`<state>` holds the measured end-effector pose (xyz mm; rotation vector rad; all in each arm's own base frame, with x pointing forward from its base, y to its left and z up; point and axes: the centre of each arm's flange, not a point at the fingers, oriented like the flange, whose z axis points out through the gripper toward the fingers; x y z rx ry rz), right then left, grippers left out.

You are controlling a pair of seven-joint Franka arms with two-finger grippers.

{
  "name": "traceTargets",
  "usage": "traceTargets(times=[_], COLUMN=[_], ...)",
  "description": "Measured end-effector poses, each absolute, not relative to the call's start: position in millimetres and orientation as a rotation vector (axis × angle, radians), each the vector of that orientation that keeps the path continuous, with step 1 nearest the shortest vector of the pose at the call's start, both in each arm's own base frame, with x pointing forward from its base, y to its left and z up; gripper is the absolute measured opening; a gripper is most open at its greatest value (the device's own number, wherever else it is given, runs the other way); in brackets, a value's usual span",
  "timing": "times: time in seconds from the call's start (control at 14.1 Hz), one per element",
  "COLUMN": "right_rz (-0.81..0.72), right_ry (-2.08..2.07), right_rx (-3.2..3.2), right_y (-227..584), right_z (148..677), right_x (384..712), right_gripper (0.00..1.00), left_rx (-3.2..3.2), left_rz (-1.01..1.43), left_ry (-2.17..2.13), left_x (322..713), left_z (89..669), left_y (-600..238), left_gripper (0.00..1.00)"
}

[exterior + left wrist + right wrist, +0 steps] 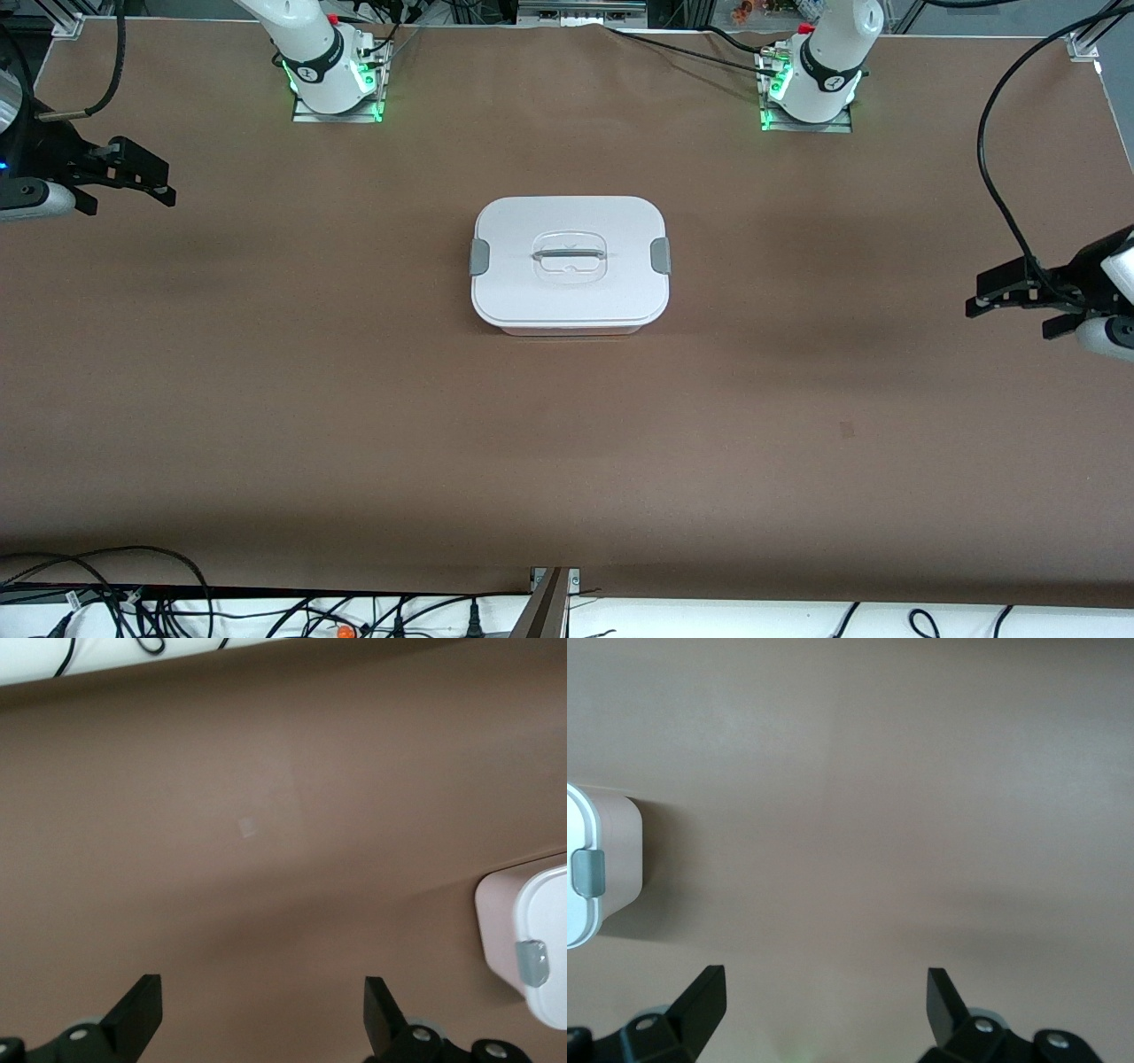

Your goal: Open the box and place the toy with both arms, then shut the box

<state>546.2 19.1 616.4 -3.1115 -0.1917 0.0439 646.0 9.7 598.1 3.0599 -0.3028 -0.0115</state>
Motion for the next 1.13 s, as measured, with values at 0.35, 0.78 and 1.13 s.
traceTargets(times=[0.35,0.78,1.13], right_rz=[0.042,0.036,0.036], right_ry=[-0.204,-0.202,-0.191], right_rx=[-3.111,-3.111,-3.112], right_y=[23.4,22.7,18.9], right_z=[616.6,616.8,616.8], right_x=[546.2,546.7,546.8], right_gripper=[1.0,1.0,1.0], left_rx=[3.122,3.127,3.124], left_rz=[-0.007,-0.069,-0.106], left_ry=[-0.247,-0.075,-0.067], left_x=[615.2,581.8,583.4], left_z=[602.9,596.2,579.8], left_y=[26.7,29.2,32.0], left_gripper=[1.0,1.0,1.0])
